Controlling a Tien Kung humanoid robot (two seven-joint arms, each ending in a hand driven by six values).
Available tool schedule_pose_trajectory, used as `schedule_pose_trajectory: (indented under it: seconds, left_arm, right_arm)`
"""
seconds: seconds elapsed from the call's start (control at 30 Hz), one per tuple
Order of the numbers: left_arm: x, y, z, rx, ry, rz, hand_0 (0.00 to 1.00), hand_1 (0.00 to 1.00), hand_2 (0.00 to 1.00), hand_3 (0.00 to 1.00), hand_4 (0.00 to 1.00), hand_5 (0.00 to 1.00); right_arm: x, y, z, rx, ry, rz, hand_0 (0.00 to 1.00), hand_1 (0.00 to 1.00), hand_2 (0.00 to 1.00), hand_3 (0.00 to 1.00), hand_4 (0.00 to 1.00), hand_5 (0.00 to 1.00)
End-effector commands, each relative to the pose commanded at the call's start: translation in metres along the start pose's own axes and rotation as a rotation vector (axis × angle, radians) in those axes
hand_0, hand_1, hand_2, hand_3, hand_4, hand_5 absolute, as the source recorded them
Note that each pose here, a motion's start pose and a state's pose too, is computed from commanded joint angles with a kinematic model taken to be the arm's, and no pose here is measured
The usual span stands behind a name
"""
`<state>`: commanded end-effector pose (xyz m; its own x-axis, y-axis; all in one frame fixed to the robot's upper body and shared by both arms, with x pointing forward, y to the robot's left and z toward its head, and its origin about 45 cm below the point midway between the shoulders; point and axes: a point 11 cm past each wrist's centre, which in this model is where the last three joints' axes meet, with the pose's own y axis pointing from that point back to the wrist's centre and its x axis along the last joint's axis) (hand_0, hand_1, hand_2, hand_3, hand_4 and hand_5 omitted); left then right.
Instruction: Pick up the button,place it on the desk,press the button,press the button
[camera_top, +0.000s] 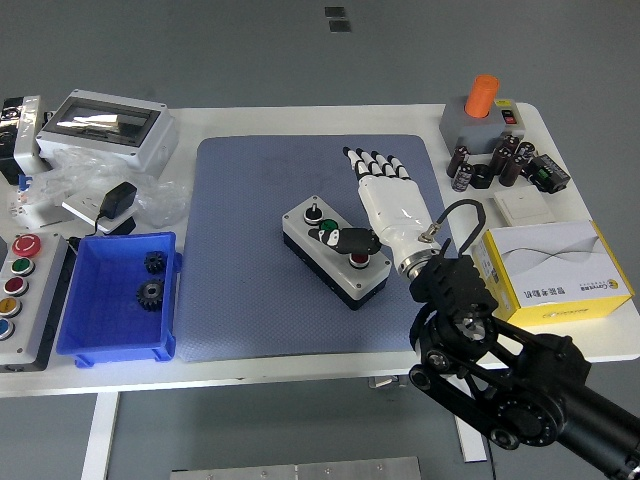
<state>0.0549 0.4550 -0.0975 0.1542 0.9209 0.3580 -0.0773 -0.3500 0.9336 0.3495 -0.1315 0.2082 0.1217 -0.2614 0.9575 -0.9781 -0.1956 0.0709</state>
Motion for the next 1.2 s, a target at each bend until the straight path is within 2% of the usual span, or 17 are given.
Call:
schedule_pose_trajectory:
  seconds: [0.3, 0.5, 0.67, 1.2]
  left_arm:
    - [0.001, 0.0, 0.003, -0.004, -0.001, 0.001, 0.704, 0.712, 0.617, 0.646, 0.698, 0.292]
    - [0.002, 0.0, 0.005, -0.007, -0.004, 0.002, 0.704, 0.712, 0.617, 0.646, 0.698, 0.292]
    - [0.004, 0.001, 0.006, -0.007, -0.008, 0.004, 0.704, 0.712, 0.617, 0.647, 0.697, 0.29]
    - [0.003, 0.001, 0.009, -0.017, -0.013, 0.0, 0.704, 0.711, 0.616, 0.647, 0.696, 0.29]
  right_arm:
    - [-0.036, -0.009, 0.001, -0.023, 0.031, -0.098, 0.998, 0.998, 0.998, 0.998, 0.998, 0.605]
    - [-0.06, -0.012, 0.013, -0.059, 0.051, -0.167, 0.998, 0.998, 0.998, 0.998, 0.998, 0.609]
    - [-0.065, -0.013, 0.016, -0.063, 0.059, -0.185, 0.998, 0.998, 0.998, 0.998, 0.998, 0.614]
    - [-0.069, -0.013, 0.014, -0.055, 0.038, -0.168, 0.995, 0.998, 0.998, 0.998, 0.998, 0.618]
